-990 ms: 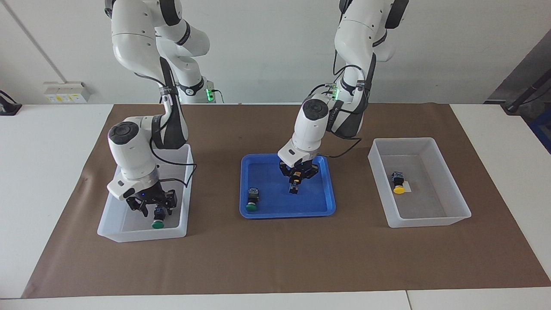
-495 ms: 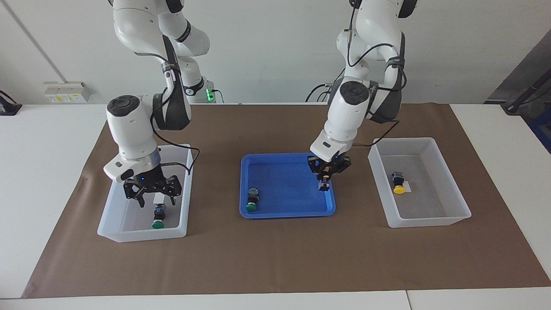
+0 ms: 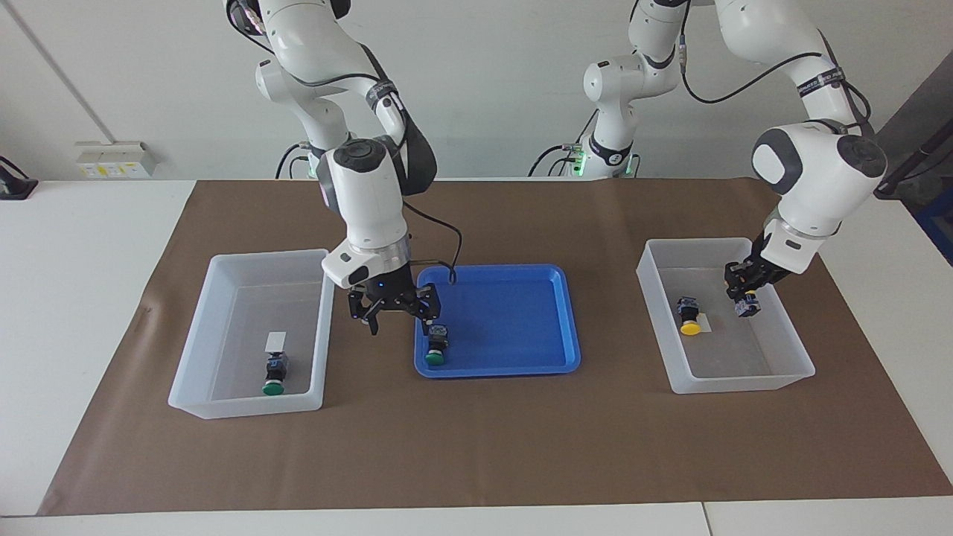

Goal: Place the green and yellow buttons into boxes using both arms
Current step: 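Carry the yellow button to its bin while the right gripper reaches the tray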

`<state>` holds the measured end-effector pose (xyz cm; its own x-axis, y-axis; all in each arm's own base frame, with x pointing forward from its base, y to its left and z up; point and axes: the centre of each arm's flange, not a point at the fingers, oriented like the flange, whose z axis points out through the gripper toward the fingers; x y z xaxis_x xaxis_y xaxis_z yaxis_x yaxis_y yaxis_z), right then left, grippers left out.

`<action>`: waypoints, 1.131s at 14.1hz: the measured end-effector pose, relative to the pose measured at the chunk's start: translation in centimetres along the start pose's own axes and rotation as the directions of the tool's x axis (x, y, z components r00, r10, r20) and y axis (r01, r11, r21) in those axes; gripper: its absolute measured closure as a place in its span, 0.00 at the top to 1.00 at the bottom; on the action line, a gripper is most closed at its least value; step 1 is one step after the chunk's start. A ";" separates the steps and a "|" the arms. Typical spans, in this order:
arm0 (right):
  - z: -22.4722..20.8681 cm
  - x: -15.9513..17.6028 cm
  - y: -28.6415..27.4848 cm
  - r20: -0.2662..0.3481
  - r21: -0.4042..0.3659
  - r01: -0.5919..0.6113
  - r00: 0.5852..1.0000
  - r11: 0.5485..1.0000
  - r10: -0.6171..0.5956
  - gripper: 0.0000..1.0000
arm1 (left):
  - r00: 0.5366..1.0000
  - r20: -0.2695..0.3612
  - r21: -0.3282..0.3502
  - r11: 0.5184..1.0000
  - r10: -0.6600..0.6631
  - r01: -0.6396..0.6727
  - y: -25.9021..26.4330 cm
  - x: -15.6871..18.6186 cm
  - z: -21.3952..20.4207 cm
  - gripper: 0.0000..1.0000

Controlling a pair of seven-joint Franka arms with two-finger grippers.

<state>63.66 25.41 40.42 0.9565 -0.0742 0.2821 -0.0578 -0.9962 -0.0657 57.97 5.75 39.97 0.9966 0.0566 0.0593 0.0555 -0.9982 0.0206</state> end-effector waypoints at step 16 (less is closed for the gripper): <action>8.6 -5.6 -6.8 0.033 -0.079 0.088 0.996 0.993 -0.085 1.00 | 0.997 0.024 0.006 0.997 0.071 -0.071 2.7 -0.6 -3.8 1.00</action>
<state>61.18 32.97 31.01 0.9669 0.0127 0.2548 0.0039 -0.9994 0.0349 57.32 3.11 43.76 0.9992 -0.0150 0.0368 -0.0153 -0.9998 0.0099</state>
